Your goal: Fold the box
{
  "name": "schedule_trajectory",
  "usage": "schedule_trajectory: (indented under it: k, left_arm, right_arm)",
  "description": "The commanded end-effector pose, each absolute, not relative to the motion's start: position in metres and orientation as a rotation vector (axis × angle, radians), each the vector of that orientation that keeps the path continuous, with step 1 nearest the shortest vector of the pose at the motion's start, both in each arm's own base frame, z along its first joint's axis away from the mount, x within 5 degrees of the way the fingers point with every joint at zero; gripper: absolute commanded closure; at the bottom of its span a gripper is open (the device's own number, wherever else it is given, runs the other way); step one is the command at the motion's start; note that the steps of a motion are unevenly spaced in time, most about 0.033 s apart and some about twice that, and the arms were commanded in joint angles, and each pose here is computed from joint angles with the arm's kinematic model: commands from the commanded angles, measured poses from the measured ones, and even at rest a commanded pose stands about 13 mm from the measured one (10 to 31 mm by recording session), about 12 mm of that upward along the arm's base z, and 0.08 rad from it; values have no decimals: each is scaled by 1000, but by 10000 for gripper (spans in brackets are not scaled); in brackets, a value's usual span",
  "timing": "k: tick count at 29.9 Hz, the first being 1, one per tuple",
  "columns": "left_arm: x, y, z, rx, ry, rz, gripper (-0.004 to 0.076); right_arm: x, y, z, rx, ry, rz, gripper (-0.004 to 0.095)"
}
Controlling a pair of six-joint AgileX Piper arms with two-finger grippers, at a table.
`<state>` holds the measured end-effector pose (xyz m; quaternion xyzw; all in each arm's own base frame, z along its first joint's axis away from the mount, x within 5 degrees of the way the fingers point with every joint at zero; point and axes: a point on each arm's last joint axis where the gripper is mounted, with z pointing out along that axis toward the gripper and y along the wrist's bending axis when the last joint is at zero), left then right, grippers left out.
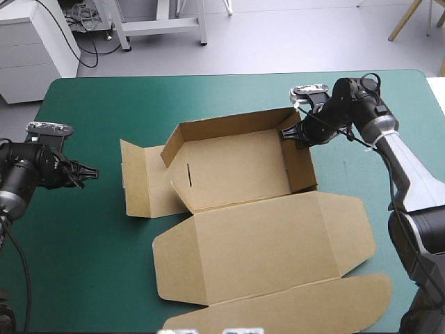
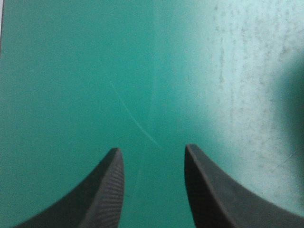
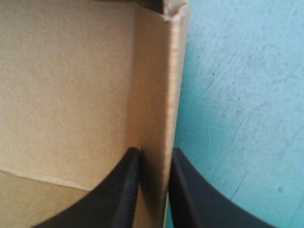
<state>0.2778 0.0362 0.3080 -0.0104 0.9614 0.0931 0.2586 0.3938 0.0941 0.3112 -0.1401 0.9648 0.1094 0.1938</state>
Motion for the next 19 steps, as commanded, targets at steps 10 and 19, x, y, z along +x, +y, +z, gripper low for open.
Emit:
schedule_trajectory:
  k: [10, 19]
  left_arm:
    - [276, 36, 326, -33, 2521, 249, 430]
    - [275, 36, 326, -24, 2528, 252, 430]
  right_arm:
    - [392, 90, 391, -381, 2459, 276, 233]
    - [361, 80, 437, -355, 2389, 193, 236]
